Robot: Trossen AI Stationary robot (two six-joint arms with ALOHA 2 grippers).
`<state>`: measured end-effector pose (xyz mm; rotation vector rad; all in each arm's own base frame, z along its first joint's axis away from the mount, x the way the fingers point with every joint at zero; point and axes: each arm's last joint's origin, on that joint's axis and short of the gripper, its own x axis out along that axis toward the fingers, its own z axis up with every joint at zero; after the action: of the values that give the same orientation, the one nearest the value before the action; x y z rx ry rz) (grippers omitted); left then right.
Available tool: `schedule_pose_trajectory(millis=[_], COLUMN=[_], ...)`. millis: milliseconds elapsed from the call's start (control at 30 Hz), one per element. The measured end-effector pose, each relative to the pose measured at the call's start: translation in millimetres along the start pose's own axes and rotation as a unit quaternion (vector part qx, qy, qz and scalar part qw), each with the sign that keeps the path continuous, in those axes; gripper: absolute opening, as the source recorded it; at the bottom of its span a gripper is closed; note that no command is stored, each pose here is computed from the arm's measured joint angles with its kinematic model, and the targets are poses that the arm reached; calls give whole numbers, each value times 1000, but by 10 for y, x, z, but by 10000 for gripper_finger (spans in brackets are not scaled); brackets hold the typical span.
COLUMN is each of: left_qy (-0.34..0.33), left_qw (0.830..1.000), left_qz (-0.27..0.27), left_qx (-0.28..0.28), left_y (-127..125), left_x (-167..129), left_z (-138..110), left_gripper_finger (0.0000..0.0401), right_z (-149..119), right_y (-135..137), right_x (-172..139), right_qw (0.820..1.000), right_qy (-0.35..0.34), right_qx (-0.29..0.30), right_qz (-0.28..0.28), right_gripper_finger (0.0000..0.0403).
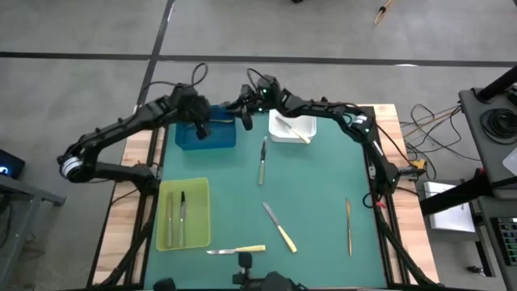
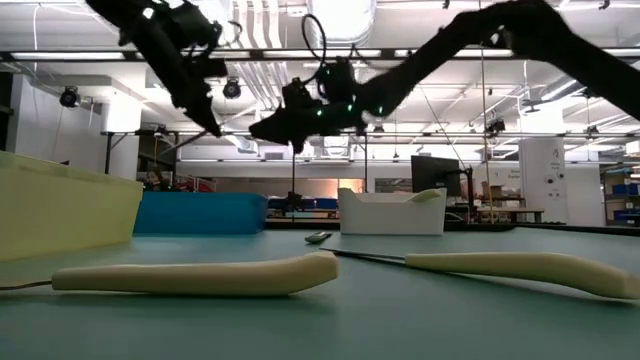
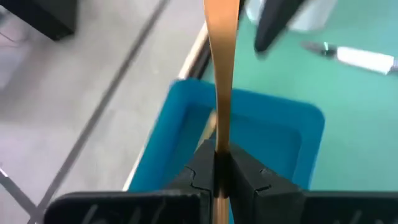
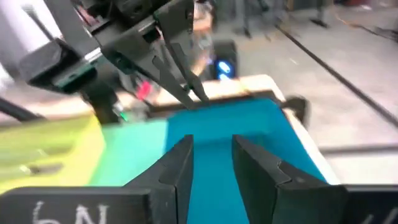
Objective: Sort silverware by color (type)
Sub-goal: Put the left gold knife into the blue bin
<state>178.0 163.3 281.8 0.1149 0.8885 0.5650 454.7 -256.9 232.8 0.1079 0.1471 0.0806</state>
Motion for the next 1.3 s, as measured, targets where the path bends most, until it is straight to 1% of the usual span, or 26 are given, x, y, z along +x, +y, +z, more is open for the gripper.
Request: schedule_pose_trajectory(millis=[100,200,267,333,467,533,667,833,1067,1300], left_qy=[30,62,85,110,145,169,223,241,251,249], left_qw=[999,997,995,992,986,981,968,960,954,953], left_qz=[-10,-20,-29,-39,-54,-61,-53,-71,-84,-85], left_qx=[13,30,44,57,66,76,103,119,140,148], left_y=[47,93,123,146,184,184,180,153,135,129], left_x=[114,224,282,348,500,574,708,848,1029,1183], left_z=[34,24,3,-32,-94,-142,-226,-274,-321,-349], left_gripper_finger=[5,5,5,5,5,5,5,5,5,11], right_z=[139,214,246,290,393,385,393,385,387,382], right_y=[77,138,174,215,301,334,399,432,442,443], right_x=[-137,-287,-369,-439,-565,-600,-674,-718,-731,-732], right_qw=[996,982,973,970,969,967,966,965,964,963], right_qy=[63,137,173,191,198,204,207,211,213,215], right_qx=[-36,-66,-77,-81,-90,-91,-100,-108,-116,-118], right_qz=[-54,-111,-129,-127,-121,-119,-116,-113,-111,-110], right_gripper_finger=[93,87,83,80,78,78,79,75,79,84])
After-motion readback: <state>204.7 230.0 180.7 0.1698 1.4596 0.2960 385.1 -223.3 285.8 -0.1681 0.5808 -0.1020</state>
